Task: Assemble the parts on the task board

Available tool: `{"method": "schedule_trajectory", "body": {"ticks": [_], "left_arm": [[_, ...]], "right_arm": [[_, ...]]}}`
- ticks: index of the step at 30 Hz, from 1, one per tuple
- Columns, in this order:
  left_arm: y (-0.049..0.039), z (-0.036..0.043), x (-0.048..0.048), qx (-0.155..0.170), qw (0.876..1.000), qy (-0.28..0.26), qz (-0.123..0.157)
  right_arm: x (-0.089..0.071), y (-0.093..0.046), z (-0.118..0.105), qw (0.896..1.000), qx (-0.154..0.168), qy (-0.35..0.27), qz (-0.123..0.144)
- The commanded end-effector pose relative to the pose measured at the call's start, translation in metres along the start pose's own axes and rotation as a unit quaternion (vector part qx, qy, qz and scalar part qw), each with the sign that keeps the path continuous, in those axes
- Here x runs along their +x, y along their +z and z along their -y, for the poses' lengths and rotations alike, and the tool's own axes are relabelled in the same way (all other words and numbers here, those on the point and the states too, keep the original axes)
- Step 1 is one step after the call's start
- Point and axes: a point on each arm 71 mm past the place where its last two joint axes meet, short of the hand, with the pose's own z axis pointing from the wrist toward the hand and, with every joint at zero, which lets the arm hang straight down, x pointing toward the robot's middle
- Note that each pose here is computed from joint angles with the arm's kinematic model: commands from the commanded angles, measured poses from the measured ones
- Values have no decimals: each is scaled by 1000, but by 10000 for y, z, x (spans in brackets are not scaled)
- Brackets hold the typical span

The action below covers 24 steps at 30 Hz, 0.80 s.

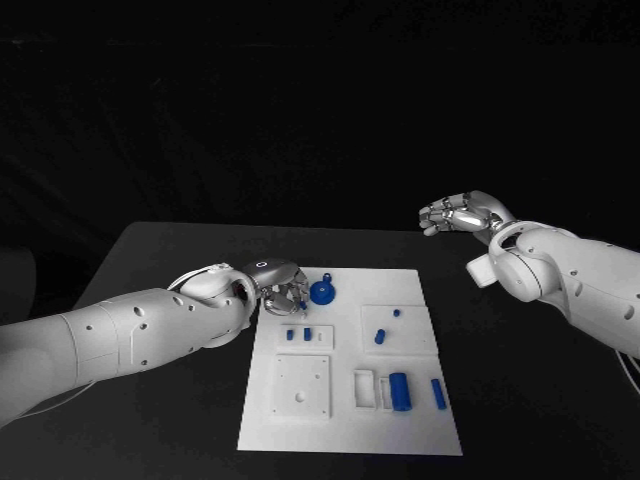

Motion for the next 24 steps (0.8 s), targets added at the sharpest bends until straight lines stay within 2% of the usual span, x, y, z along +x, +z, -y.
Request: {"method": "schedule_trajectory", "body": {"ticks": [1,24], "left_arm": [[7,-11,17,-5,1000,5,-15],[26,-9,45,-4,1000,11,-28]], "right_arm": [[10,-1,-12,1000,-7,-3,-5],[6,-4,-10,1000,-6,-3,-5]]}}
